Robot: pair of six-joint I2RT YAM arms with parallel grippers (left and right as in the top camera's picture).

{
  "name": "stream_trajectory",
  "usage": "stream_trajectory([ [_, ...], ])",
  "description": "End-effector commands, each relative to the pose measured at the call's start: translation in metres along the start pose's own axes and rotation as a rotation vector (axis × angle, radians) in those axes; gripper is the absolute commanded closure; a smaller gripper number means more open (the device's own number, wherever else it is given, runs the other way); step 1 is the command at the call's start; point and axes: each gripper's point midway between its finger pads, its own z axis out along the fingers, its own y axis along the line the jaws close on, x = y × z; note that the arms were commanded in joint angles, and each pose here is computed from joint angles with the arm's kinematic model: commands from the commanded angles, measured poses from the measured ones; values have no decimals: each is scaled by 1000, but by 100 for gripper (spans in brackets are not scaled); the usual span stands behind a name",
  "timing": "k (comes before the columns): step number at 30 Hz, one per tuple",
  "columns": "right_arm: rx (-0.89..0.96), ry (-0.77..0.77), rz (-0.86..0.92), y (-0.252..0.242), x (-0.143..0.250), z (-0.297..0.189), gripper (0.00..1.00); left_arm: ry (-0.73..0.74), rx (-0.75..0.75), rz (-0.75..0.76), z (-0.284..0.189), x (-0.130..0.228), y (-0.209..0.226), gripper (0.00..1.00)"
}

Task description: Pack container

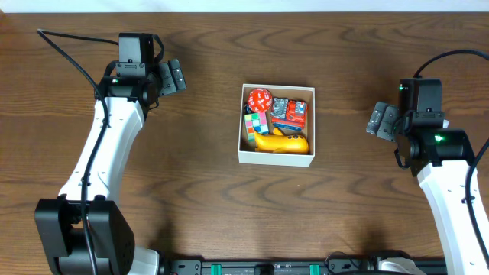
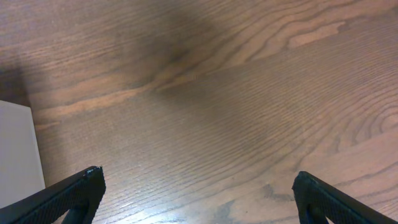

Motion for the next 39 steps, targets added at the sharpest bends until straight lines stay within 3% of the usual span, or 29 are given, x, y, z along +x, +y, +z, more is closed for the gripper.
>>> stream_trajectory([
  [1, 6, -2, 20, -2, -2, 0, 1, -21, -8, -10, -5, -7, 1, 2],
  [10, -21, -81, 46, -7, -11, -24, 1, -21, -8, -10, -5, -7, 1, 2],
  [20, -310, -373, 125, -11, -16, -138, 1, -21, -8, -10, -5, -7, 1, 2],
  [29, -411, -561, 160, -44, 38, -207, 1, -21, -8, -10, -5, -7, 2, 2],
  [34, -420, -641, 178, -56, 56, -217, 1, -21, -8, -10, -5, -7, 1, 2],
  [39, -408, -615, 173, -53, 77, -188, 1, -21, -8, -10, -5, -7, 2, 2],
])
